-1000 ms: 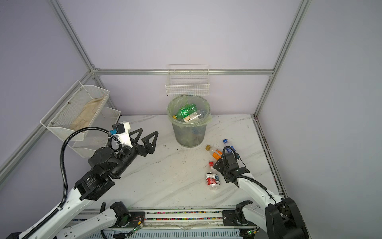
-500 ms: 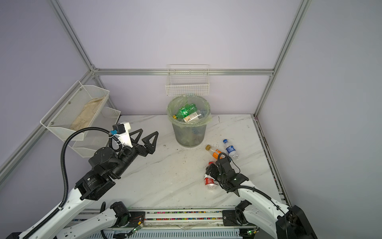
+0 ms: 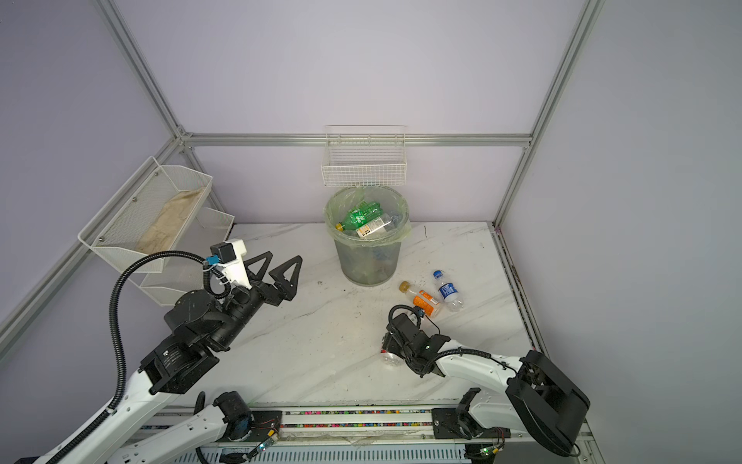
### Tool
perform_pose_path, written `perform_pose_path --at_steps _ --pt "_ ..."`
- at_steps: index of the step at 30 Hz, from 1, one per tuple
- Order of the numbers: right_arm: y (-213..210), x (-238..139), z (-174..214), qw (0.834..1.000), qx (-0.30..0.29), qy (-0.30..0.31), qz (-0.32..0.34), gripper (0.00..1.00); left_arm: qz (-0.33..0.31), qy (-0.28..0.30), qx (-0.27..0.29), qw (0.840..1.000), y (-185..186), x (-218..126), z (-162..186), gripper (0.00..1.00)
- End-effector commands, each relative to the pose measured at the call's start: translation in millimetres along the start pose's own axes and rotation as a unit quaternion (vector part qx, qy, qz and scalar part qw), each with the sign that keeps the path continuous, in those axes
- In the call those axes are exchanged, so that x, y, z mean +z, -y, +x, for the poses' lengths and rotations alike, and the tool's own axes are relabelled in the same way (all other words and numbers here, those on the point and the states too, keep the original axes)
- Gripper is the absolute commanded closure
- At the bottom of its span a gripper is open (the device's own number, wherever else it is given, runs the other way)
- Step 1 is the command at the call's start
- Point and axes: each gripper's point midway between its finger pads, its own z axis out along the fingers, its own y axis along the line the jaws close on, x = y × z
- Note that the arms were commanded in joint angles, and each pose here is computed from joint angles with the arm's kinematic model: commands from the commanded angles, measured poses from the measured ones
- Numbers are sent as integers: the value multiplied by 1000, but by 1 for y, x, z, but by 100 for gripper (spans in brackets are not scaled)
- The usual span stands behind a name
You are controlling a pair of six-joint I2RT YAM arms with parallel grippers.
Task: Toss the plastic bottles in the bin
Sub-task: 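Lift the red-capped bottle upright with the right gripper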
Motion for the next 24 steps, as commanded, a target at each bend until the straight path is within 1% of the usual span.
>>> perform_pose_path --at_steps 1,7,9,11,15,18,21,24 --pt "12 4 11 999 7 -15 29 44 -10 -5 1 1000 -7 -2 10 0" --pt "0 -1 5 1000 5 -4 16 71 -18 -1 4 1000 -12 -8 9 0" --pt "-4 -3 3 1000 4 -2 9 79 -19 -1 4 1000 -13 -10 9 0" --pt "-8 -5 2 1000 2 1 5 84 -20 -1 5 1000 -14 -10 9 0" --pt "-17 -11 -4 1000 -3 10 -8 86 -23 -2 5 1000 -15 -11 10 0" --pt "-32 -23 -14 999 -8 26 -32 86 -26 -9 5 1000 -18 -11 17 0" --pt "-49 -41 -29 997 -14 51 -59 86 -31 -22 1 999 -22 -11 28 0" --pt "-64 -61 -47 994 -26 82 -71 86 -34 -40 -6 999 -27 -11 44 0"
